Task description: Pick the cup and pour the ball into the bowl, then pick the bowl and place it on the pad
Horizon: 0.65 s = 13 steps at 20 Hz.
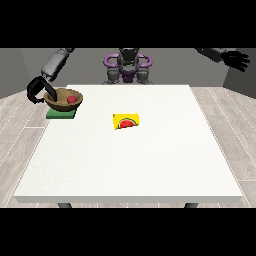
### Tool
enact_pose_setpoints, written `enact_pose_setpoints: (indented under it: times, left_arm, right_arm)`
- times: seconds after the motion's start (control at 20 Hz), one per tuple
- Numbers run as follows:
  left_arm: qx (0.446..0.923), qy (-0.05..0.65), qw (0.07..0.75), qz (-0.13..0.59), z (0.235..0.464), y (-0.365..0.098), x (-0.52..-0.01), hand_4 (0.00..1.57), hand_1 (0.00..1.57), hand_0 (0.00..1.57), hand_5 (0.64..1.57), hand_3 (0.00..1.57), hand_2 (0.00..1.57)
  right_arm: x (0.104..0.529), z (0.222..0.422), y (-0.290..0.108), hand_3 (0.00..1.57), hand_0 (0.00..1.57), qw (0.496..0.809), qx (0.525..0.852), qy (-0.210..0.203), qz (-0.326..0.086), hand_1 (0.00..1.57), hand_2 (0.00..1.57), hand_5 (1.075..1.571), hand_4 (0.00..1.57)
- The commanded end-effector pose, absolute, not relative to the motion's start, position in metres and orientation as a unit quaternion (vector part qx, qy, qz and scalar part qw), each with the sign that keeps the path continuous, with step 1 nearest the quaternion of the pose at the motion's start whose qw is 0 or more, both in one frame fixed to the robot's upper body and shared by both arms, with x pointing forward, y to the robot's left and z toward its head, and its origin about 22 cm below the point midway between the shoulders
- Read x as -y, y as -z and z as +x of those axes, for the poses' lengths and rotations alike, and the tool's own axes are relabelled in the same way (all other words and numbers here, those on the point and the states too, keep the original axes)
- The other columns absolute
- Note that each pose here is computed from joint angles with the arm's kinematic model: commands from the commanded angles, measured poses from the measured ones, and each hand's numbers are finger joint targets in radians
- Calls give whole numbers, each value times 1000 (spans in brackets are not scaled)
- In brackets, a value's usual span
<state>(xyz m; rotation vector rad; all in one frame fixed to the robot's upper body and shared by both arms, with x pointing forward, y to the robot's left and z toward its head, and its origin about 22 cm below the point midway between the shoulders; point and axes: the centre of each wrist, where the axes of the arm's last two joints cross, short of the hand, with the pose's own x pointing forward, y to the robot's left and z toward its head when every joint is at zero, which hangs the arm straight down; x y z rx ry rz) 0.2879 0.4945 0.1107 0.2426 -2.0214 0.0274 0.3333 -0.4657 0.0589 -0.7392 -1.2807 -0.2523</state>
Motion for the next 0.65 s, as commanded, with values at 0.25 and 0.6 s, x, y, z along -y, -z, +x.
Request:
enact_pose_setpoints:
  times: [0.25,0.6]
  left_arm:
    - [828,36,555,71,300,-109,-458,1078,0,0,1567,0,0]
    - [749,8,660,59,305,-47,-412,902,0,0,1559,0,0]
  right_arm:
    - [480,336,-71,119,0,759,556,127,-314,0,0,1369,0]
    - [424,374,-86,0,0,782,579,39,-230,0,0,1434,476]
